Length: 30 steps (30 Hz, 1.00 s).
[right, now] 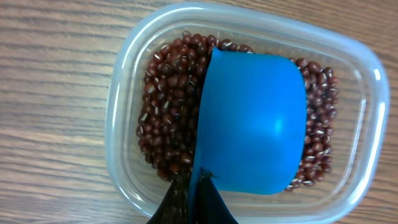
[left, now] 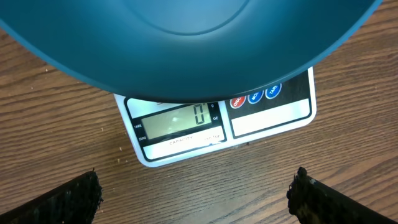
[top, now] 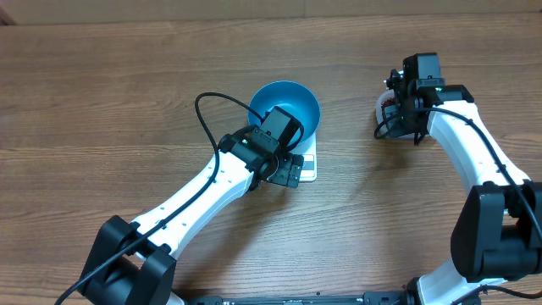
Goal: Scoop item into bowl and weigh 150g on scale
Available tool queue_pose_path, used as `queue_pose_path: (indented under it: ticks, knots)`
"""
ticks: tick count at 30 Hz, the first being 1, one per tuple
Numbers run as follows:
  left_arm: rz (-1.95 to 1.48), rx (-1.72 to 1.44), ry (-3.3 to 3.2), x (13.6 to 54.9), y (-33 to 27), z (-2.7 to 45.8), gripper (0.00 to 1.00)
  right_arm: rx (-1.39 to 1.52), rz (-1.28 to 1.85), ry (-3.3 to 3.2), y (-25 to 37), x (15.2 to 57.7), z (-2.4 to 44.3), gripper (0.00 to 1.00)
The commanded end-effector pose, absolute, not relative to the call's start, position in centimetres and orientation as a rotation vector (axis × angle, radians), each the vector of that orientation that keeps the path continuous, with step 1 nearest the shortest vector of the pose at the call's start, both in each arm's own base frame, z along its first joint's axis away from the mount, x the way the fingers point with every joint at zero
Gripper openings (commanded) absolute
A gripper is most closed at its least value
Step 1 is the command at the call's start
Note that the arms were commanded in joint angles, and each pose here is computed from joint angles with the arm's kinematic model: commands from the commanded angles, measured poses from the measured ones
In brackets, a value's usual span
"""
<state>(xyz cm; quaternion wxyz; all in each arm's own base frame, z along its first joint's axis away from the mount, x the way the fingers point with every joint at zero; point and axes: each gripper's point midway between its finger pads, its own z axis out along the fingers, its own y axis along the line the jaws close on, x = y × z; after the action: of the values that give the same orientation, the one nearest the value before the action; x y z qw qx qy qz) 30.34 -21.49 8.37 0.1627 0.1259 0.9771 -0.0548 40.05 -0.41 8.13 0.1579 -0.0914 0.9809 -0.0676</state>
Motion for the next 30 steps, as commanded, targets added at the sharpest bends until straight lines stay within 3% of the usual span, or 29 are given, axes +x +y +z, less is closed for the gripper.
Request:
queue_pose_path:
  ticks: [1, 11, 22, 30]
  knots:
    - [-0.135, 0.346, 2.792, 30.4, -21.1, 8.1, 0.99, -0.175, 0.015, 2.836, 2.0, 40.0, 7.0, 0.04]
    - [-0.135, 0.346, 2.792, 30.4, -21.1, 8.1, 0.99, -0.021, 0.192, 2.826, 1.9, 40.2, 7.2, 0.04]
    - [-0.135, 0.346, 2.792, 30.4, -21.1, 8.1, 1.0, 0.192, 0.899, 2.6, 0.3, 40.6, 11.0, 0.04]
    - [-0.135, 0.346, 2.792, 30.4, -21.1, 8.1, 1.0, 0.318, 0.982, 2.526, -2.8, 40.2, 11.9, 0.04]
